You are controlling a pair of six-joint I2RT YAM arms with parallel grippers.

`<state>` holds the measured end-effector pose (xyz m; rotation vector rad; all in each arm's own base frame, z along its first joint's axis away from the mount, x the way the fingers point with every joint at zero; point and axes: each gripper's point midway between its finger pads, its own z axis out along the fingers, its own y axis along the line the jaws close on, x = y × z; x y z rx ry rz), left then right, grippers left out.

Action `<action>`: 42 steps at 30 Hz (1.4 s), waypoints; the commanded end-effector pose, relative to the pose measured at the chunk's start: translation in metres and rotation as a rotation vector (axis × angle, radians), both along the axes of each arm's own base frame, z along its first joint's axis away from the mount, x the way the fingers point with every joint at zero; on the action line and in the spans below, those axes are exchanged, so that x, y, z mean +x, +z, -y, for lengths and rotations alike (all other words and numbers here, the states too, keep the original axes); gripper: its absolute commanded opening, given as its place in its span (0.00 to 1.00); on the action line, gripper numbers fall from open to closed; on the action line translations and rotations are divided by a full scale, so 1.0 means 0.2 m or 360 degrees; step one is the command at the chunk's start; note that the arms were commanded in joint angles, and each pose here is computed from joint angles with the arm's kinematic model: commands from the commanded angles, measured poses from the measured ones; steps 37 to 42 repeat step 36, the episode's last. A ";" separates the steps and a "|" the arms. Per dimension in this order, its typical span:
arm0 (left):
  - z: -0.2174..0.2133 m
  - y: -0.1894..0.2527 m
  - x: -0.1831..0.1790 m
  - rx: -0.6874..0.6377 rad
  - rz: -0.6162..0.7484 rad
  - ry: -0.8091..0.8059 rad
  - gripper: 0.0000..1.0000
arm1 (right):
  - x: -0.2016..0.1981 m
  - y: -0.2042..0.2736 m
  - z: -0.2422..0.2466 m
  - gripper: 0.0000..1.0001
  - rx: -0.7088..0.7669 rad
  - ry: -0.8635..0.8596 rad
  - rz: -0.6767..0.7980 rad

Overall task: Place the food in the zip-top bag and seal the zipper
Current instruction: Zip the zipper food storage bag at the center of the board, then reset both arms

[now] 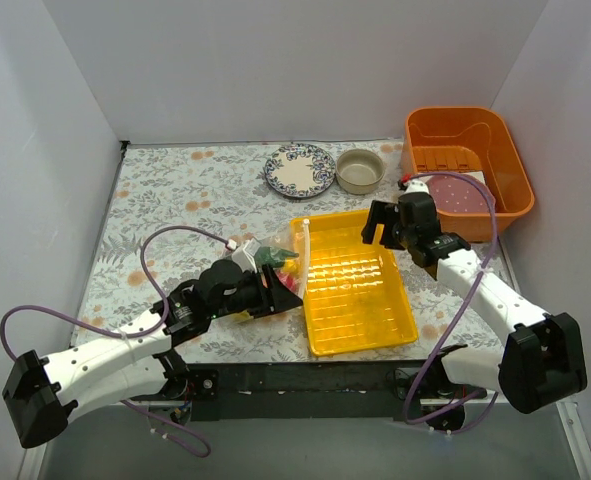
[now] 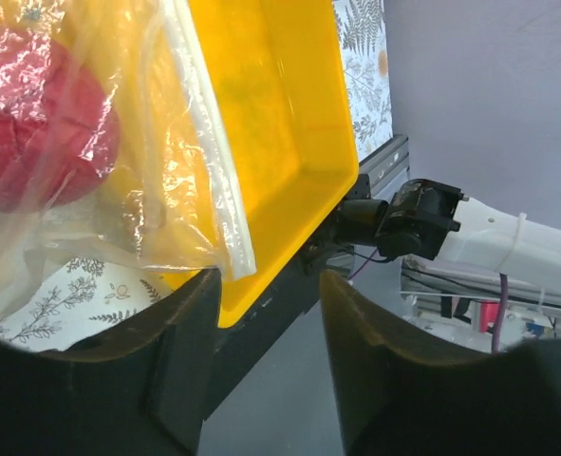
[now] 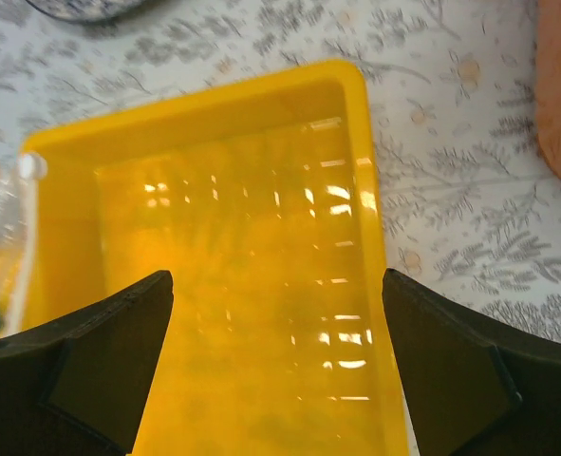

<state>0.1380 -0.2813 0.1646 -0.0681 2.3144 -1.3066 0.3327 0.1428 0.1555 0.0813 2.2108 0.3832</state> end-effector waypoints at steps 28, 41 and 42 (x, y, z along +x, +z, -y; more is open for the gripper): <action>-0.58 0.27 0.95 0.0442 0.0189 0.0308 0.98 | -0.18 -0.07 0.27 0.98 0.0078 0.0113 -0.0130; -0.71 0.23 0.94 0.0522 0.0319 0.0562 0.98 | -0.14 -0.09 0.38 0.98 -0.0021 0.0005 -0.0129; -0.71 0.23 0.94 0.0522 0.0319 0.0562 0.98 | -0.14 -0.09 0.38 0.98 -0.0021 0.0005 -0.0129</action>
